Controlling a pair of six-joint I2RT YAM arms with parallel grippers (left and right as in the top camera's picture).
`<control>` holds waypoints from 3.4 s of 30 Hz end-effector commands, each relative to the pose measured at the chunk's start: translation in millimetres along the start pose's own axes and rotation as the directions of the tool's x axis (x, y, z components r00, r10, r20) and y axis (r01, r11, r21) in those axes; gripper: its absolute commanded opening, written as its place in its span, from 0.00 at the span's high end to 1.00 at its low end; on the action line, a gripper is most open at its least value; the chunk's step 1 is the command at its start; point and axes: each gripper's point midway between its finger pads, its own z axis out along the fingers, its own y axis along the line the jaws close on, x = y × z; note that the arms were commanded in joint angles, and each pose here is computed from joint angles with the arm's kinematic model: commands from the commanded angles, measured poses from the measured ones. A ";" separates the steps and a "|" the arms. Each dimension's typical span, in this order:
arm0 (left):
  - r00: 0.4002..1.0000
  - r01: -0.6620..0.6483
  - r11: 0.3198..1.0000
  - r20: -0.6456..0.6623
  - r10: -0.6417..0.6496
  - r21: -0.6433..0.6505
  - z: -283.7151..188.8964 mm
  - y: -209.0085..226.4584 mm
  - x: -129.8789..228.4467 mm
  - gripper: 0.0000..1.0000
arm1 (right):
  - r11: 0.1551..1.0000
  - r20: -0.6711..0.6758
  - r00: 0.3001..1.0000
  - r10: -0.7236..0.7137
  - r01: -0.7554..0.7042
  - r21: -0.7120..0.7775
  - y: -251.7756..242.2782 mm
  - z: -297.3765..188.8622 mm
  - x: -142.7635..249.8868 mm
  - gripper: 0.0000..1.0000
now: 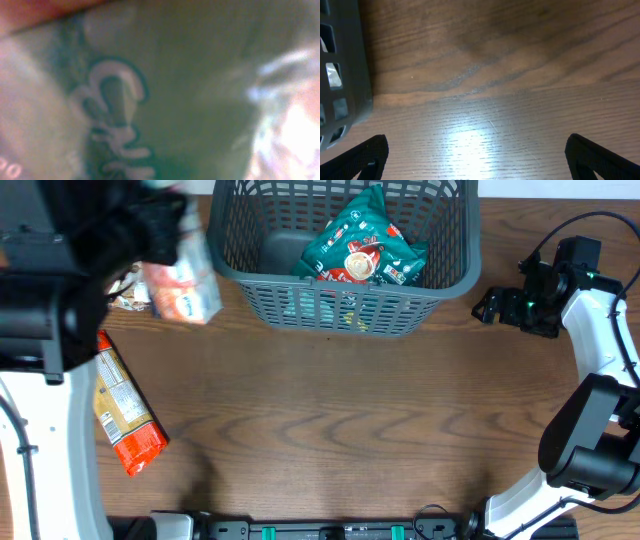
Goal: Pack container
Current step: 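Carry the Kleenex pack with left gripper and drop into basket, then move left gripper to the brown Panatree bag and grasp it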
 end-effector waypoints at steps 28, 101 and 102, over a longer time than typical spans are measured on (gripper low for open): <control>0.629 -0.640 0.563 -0.064 0.775 0.523 262.7 -152.5 143.1 0.43 | 0.999 -0.011 0.999 -0.039 0.039 -0.007 3.4 -0.9 3.2 0.01; 0.603 0.123 0.968 -0.759 -0.247 -0.217 286.6 227.8 371.0 0.34 | 1.000 -0.061 0.998 -0.005 0.005 -0.006 4.0 -1.3 15.6 0.01; 0.602 0.124 0.969 -0.760 -0.246 -0.215 285.3 226.7 369.5 0.41 | 1.000 -0.061 0.998 -0.006 0.006 -0.003 3.5 -1.3 15.5 0.01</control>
